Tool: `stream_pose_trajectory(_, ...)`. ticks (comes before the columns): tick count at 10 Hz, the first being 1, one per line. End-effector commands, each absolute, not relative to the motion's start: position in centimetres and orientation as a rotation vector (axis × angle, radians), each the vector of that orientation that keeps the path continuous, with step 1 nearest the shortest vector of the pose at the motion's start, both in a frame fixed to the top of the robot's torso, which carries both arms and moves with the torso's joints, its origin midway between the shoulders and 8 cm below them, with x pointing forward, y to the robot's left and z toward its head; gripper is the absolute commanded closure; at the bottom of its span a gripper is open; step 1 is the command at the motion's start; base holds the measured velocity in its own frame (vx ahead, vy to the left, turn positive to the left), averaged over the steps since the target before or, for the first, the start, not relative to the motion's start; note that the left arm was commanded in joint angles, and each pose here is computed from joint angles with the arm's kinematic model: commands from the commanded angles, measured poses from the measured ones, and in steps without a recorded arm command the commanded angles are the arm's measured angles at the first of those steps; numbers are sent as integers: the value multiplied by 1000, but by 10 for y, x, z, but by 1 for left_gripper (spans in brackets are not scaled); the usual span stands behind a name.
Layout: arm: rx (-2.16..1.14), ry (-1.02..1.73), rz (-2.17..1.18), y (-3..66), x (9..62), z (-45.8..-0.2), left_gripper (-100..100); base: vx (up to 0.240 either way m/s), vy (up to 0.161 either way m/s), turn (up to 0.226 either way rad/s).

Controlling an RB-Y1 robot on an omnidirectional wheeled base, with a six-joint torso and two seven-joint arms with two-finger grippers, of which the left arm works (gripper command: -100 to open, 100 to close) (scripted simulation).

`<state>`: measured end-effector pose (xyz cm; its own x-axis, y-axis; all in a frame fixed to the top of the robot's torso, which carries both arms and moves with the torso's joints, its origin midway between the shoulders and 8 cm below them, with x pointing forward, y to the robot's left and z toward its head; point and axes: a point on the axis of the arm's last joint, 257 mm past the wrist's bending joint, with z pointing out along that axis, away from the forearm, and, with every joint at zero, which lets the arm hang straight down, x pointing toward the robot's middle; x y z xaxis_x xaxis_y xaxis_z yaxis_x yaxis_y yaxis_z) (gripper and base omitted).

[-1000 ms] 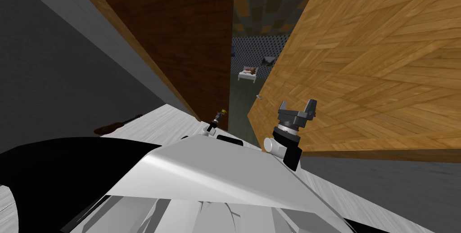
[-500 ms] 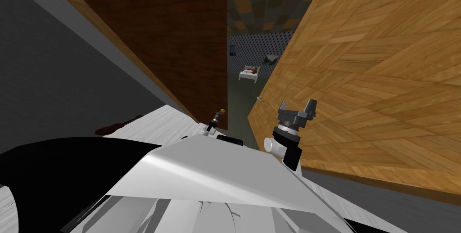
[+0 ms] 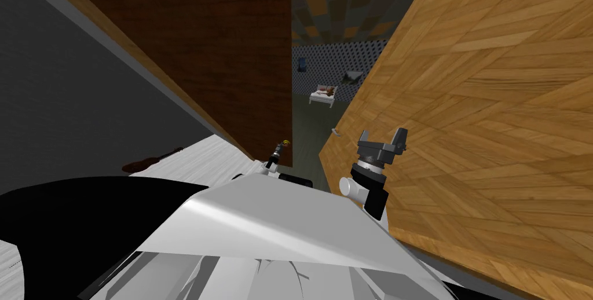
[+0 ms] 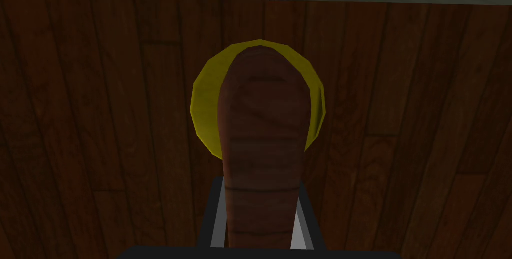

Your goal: Push the door open

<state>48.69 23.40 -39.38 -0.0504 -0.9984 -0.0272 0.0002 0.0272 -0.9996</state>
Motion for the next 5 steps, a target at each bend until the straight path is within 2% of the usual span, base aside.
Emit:
stream_pose_trajectory(1,-1159,1237,-1205,249,488,-387,100,129,-56,65)
stream_pose_trajectory(5,-1187,1183,-1148,268,490,-385,100,180,-77,109)
